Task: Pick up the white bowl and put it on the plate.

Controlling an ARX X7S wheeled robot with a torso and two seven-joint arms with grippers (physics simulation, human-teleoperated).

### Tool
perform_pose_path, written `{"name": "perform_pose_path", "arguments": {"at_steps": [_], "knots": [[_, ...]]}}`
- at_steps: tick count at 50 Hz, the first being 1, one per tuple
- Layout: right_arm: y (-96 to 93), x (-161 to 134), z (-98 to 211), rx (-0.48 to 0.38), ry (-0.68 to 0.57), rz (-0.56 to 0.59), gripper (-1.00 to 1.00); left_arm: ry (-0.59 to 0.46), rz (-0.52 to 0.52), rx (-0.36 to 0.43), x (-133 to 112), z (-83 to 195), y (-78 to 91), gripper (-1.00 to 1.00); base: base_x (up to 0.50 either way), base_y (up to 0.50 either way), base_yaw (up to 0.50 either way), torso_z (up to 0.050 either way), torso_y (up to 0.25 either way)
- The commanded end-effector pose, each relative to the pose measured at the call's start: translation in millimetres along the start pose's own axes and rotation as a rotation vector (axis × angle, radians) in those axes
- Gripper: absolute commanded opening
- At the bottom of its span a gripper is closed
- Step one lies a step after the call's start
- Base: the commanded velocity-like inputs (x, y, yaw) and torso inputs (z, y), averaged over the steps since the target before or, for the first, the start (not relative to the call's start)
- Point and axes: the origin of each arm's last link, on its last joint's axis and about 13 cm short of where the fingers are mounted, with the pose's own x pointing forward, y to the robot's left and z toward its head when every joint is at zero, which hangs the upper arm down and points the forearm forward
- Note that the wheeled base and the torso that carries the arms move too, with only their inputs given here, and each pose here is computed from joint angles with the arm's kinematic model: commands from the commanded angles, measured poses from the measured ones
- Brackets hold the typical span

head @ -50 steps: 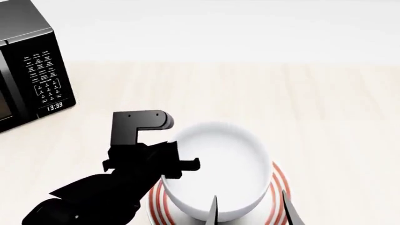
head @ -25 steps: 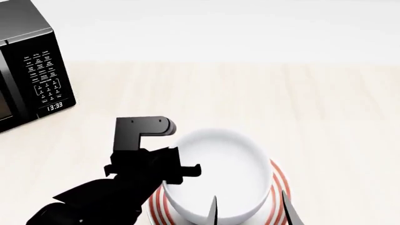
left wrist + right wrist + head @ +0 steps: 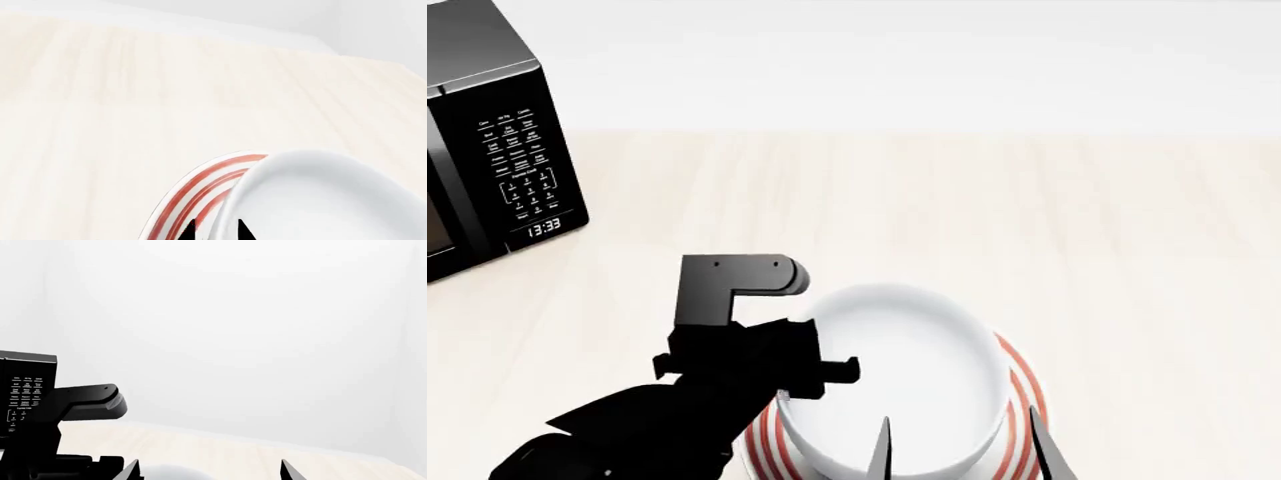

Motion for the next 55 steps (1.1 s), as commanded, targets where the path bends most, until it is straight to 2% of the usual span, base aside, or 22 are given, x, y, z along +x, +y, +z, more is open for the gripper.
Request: {"name": "perform_pose_path", "arguments": {"at_steps": [1,10,15,18,25,26,28,29,40,48,53,54,55], "knots": [[-1.4,2.9,0.6,-0.014,-0.014,-0.009,1.00,-0.027,-0.053,-0.020,1.0,6.7,-7.9,1.00,0.00,0.00,0.00,0.000,0.000],[-0.7,2.7,0.0,-0.014,-0.013,-0.007,1.00,-0.068,-0.030,0.006,-3.5,11.3,-5.3,1.00,0.00,0.00,0.00,0.000,0.000],[-0.7,2.8,0.2,-0.014,-0.014,-0.007,1.00,-0.153,-0.025,0.083,-17.1,21.2,-6.0,1.00,0.00,0.00,0.00,0.000,0.000],[-0.9,2.9,1.5,-0.015,-0.016,-0.008,1.00,-0.196,-0.015,0.098,-24.1,27.6,-5.9,1.00,0.00,0.00,0.00,0.000,0.000],[-5.1,3.6,14.8,-0.023,-0.053,-0.023,1.00,-0.356,-0.013,0.180,-58.9,44.9,-5.9,1.00,0.00,0.00,0.00,0.000,0.000],[-5.5,3.8,15.8,-0.027,-0.056,-0.025,1.00,-0.406,0.007,0.213,-66.8,46.0,-5.3,1.00,0.00,0.00,0.00,0.000,0.000],[-6.6,4.1,18.7,-0.027,-0.064,-0.028,1.00,-0.443,0.010,0.239,-75.1,45.4,-5.2,1.00,0.00,0.00,0.00,0.000,0.000],[-8.0,4.4,22.3,-0.028,-0.074,-0.034,1.00,-0.488,0.028,0.276,-83.0,44.7,-4.5,1.00,0.00,0.00,0.00,0.000,0.000],[-12.9,3.2,47.7,-0.080,-0.156,-0.053,1.00,-0.653,0.085,0.360,-126.7,29.3,-5.7,1.00,0.00,0.00,0.00,0.000,0.000],[-14.1,-0.6,70.3,-0.091,-0.224,-0.050,1.00,-0.784,0.125,0.408,-173.5,10.8,-10.8,1.00,0.00,0.00,0.00,0.000,0.000],[-13.6,-3.2,80.1,-0.095,-0.254,-0.049,1.00,-0.804,0.129,0.387,-189.2,2.8,-8.7,1.00,0.00,0.00,0.00,0.000,0.000],[-13.4,-3.5,81.5,-0.093,-0.257,-0.047,1.00,-0.790,0.115,0.343,-191.1,1.3,-8.2,1.00,0.00,0.00,0.00,0.000,0.000],[-13.4,-4.6,85.5,-0.092,-0.268,-0.046,1.00,-0.793,0.128,0.359,-194.5,-2.8,-6.0,1.00,0.00,0.00,0.00,0.000,0.000]]}}
